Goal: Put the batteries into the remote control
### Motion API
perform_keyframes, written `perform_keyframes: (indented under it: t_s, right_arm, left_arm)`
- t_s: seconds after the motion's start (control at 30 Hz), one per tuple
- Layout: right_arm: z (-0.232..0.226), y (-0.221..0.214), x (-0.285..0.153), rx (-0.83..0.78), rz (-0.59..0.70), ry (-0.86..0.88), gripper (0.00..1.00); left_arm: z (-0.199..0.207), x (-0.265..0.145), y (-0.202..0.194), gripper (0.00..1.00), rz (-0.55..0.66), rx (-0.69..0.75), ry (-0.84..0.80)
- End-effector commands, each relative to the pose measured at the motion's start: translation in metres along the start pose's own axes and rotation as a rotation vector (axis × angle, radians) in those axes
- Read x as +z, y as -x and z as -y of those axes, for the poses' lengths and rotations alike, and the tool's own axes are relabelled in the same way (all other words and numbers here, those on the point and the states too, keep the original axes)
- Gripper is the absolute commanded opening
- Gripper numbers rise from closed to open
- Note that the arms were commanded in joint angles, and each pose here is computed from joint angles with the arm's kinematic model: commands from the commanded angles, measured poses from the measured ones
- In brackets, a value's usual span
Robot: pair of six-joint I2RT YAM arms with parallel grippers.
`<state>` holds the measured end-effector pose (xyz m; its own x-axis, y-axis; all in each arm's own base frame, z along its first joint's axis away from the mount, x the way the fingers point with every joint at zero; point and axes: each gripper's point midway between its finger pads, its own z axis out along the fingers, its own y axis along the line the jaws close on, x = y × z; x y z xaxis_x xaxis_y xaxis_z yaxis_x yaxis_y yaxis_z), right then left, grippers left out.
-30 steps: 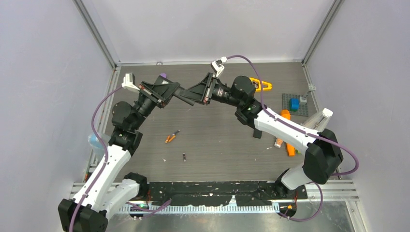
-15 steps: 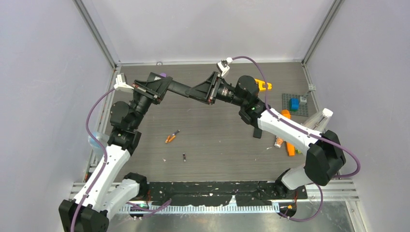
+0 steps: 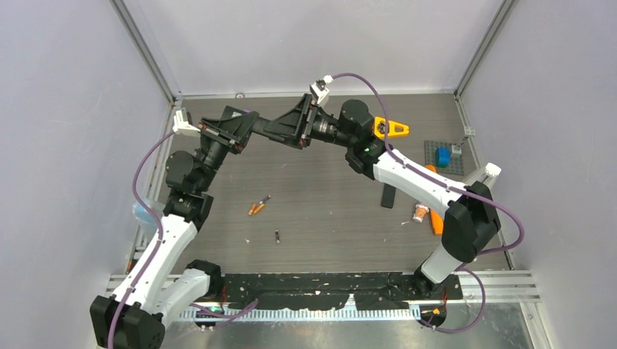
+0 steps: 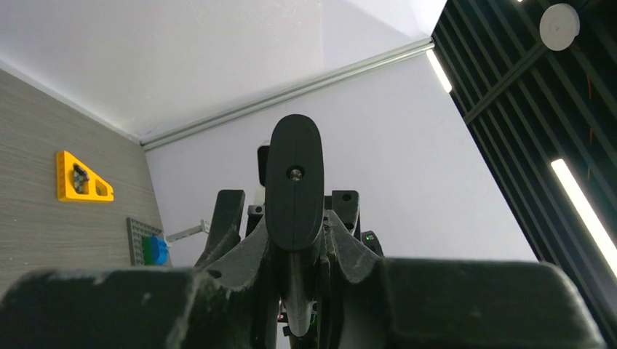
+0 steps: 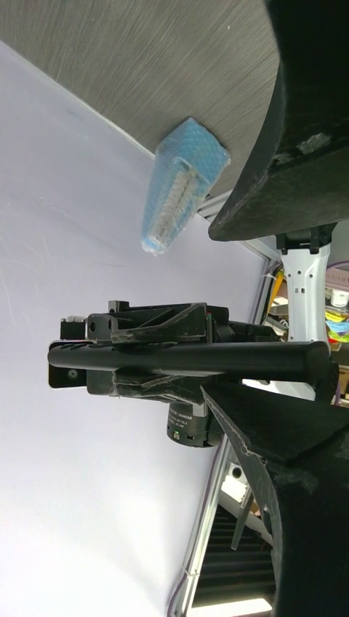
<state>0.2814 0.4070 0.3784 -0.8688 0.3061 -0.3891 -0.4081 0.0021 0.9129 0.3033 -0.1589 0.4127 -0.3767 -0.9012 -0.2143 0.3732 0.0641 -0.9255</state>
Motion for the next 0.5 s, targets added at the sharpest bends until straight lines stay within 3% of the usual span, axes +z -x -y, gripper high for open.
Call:
perform_keyframes:
  t_s: [0.0,0.47]
  right_arm:
    - [-0.024,0.001,0.007,-0.046,-0.032,0.046,0.76]
    - [0.005,-0.002,0.02,-0.026,-0.031,-0.044,0.67]
  left_arm:
    - [0.045,0.001,0.003,0.0,-0.011,-0.016,-0.126]
    - [0.052,0.004,0.003,0.0,-0.018,-0.063,-0.166]
